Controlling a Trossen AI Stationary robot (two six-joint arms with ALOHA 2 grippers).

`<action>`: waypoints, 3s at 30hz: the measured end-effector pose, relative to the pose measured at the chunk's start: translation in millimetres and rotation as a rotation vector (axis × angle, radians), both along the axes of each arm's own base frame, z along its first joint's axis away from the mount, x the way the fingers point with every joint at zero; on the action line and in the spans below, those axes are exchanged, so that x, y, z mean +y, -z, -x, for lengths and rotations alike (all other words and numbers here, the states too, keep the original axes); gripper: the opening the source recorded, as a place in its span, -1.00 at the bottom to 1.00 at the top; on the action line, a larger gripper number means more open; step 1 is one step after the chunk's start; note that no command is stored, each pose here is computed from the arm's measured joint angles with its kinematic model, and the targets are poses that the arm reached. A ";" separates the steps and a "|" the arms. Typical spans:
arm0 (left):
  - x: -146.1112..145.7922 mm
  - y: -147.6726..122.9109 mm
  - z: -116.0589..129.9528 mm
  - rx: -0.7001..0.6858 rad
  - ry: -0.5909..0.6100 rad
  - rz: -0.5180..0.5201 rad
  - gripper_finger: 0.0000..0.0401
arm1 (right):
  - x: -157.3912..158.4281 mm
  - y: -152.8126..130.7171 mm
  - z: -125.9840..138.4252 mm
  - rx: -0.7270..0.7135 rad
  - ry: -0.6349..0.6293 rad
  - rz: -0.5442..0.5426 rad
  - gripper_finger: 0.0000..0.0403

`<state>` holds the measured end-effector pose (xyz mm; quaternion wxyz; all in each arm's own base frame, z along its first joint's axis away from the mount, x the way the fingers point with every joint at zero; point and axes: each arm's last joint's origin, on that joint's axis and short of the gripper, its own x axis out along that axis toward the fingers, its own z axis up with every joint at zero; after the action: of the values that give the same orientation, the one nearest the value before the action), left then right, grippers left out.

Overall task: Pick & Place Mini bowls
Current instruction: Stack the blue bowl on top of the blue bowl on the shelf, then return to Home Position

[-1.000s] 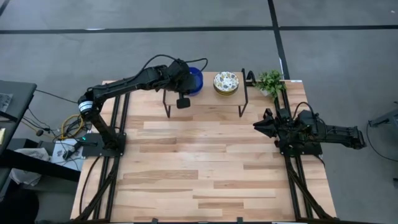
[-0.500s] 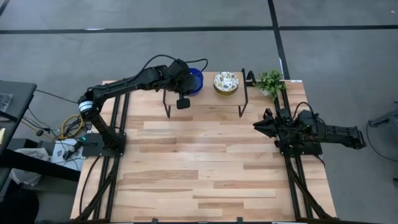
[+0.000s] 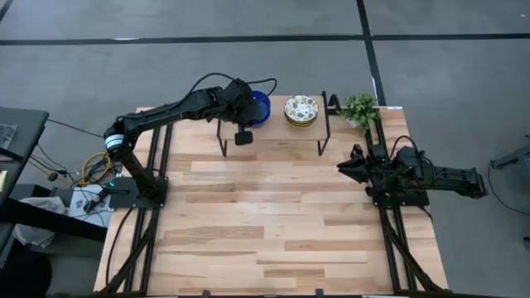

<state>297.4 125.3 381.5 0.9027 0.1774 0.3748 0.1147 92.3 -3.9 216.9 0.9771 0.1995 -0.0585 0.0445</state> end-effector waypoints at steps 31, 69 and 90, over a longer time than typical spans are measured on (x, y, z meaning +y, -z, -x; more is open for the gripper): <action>-9.8 -7.2 0.1 -0.003 -0.012 -0.095 -0.30 | 0.0 0.0 0.0 0.000 0.000 0.000 -0.64; -17.9 -29.1 3.5 -0.151 -0.082 -0.166 -0.25 | 0.1 0.0 0.0 0.000 -0.003 0.008 -0.64; -25.7 -24.5 5.2 -0.167 -0.097 -0.236 -0.25 | 0.1 0.1 0.0 0.000 -0.003 0.008 -0.64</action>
<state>292.2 99.6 406.0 0.8969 0.2539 0.2906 0.2159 92.3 -3.8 216.8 0.9779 0.1955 -0.0580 0.0461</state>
